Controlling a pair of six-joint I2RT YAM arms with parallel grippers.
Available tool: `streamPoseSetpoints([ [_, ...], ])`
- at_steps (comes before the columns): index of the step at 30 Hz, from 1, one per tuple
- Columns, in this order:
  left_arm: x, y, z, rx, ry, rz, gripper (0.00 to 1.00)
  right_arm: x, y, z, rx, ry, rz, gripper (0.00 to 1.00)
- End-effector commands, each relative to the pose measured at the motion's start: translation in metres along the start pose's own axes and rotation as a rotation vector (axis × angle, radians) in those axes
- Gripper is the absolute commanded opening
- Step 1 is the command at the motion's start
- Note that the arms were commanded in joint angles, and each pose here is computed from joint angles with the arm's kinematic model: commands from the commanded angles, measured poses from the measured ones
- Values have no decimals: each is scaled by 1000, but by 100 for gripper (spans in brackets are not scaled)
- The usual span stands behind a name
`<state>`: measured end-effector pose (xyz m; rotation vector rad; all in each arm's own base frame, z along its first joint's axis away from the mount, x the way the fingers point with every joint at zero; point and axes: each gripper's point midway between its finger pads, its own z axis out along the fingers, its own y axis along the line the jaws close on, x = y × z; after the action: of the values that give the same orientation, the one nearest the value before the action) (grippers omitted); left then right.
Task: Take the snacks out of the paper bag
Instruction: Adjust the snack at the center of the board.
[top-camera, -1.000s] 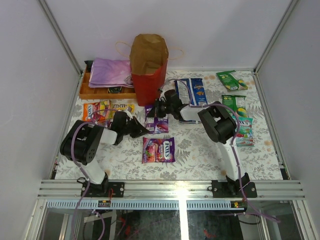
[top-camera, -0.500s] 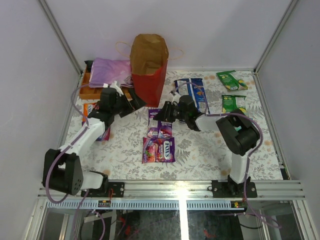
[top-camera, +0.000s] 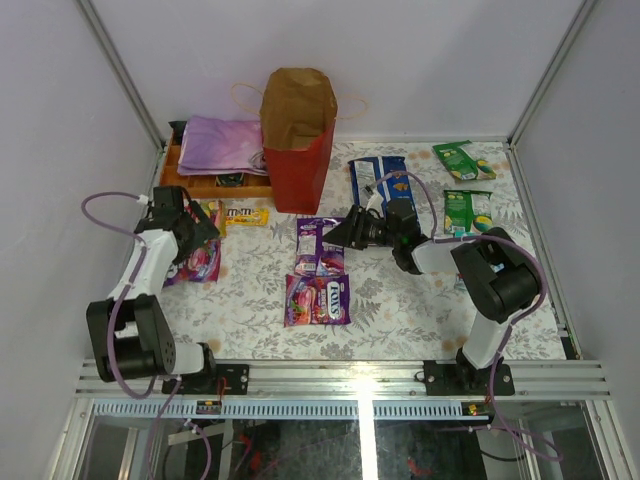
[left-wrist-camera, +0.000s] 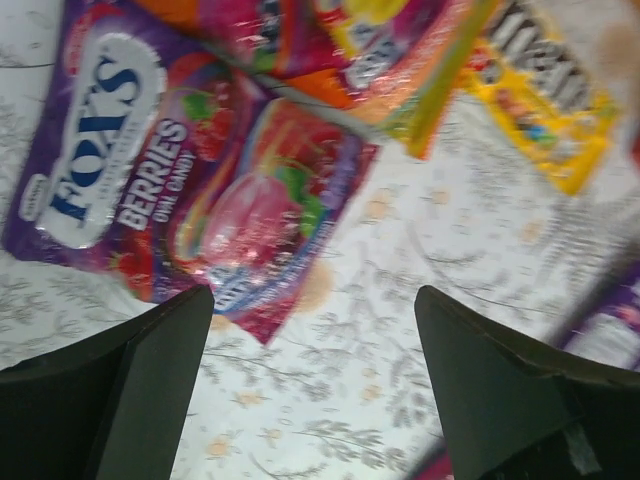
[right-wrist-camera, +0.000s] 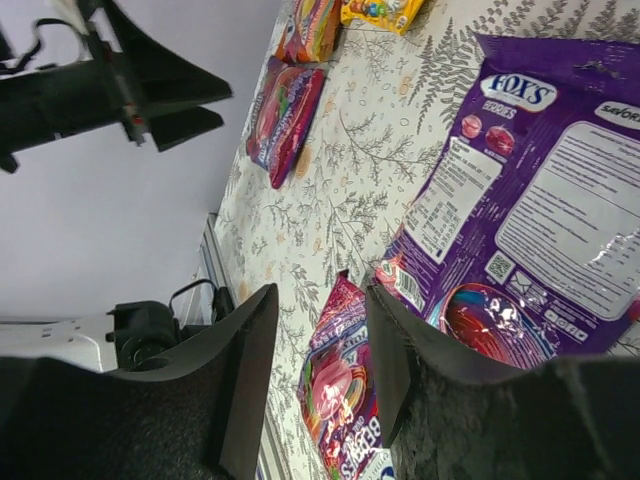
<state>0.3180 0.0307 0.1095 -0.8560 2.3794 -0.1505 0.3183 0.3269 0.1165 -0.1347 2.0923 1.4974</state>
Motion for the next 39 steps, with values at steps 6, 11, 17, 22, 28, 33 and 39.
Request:
streamPoseSetpoints([
  [6,23,47,19,-299,61,173,63,3,23,-1,-131,25,-16,48],
  [11,30,51,29,-357,106,230,50,6,27,-8,-139,13,-14,48],
  [17,33,57,43,-342,145,140,47,13,21,-16,-127,15,0,48],
  [22,41,82,57,-435,191,-53,43,16,16,-20,-120,12,11,48],
  [28,42,77,58,-406,211,-99,36,18,13,-26,-119,17,20,48],
  [33,33,61,47,-335,185,-118,37,17,14,-28,-121,19,19,48],
  [39,49,63,49,-318,220,-130,38,17,15,-30,-115,26,5,48],
])
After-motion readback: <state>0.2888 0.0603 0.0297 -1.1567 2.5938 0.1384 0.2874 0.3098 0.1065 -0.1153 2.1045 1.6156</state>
